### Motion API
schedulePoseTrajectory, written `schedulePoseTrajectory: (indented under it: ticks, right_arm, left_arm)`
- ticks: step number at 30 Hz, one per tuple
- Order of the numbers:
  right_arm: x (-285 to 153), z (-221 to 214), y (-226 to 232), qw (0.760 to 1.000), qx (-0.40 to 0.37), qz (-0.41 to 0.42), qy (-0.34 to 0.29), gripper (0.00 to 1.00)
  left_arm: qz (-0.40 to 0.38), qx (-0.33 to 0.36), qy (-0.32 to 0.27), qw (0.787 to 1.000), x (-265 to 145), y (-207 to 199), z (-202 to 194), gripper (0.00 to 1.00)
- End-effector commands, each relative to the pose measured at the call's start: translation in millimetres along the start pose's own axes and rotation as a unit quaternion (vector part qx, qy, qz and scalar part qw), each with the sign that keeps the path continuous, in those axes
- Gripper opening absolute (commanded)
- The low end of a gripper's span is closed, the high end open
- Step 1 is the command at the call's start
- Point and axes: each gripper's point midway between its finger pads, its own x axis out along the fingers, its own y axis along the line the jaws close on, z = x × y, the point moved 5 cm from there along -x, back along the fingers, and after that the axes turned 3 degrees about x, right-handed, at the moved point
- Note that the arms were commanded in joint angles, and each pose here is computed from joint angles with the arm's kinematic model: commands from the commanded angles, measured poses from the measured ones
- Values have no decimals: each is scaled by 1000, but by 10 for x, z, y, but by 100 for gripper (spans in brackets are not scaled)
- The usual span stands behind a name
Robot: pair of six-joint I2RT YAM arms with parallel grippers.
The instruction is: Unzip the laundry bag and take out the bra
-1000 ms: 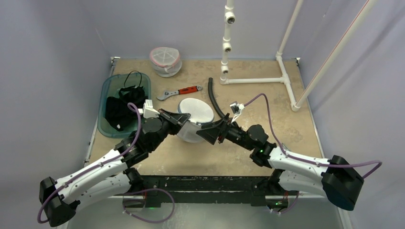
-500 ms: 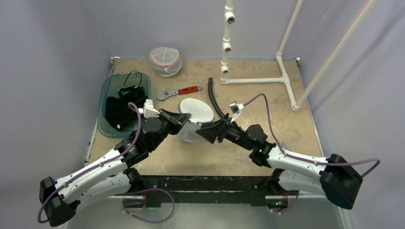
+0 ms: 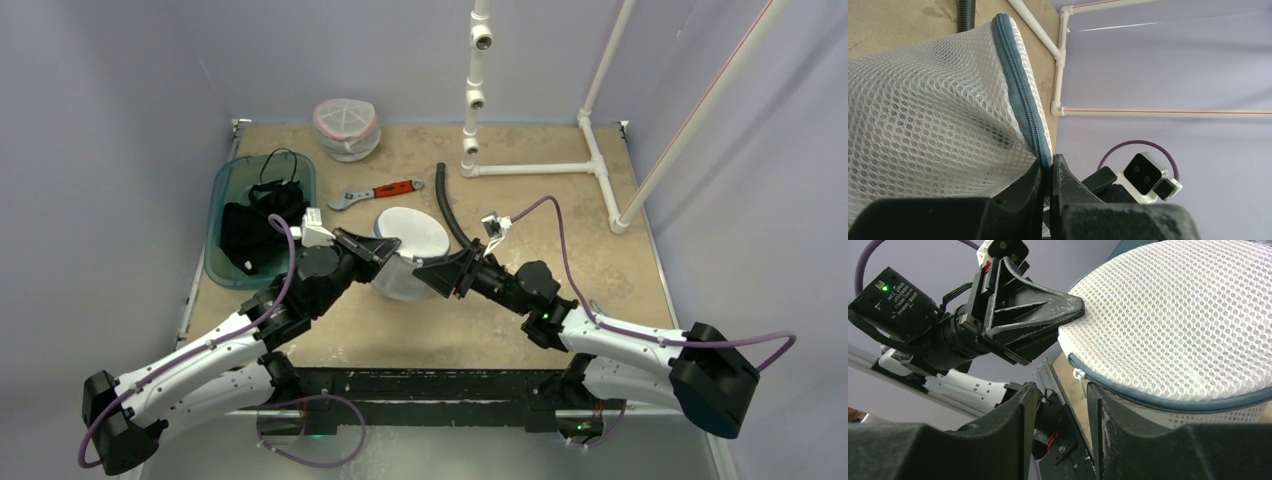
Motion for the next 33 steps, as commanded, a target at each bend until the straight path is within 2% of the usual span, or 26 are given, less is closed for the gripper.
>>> schedulePoseTrajectory:
  ticks: [1,20,33]
  right_arm:
    - [42,154,161,999,-8,28,-32,42]
    - [30,124,55,999,-1,-1,-32,32]
    - [31,105,21,1000,0,-9,-28,16]
  left_arm:
    - [-63,-32,-5,998,-95,-382,93,0]
    - [-67,-31,-3,997,-106,-395,92,0]
    - [-68,-30,1,997,-105,-403,79,0]
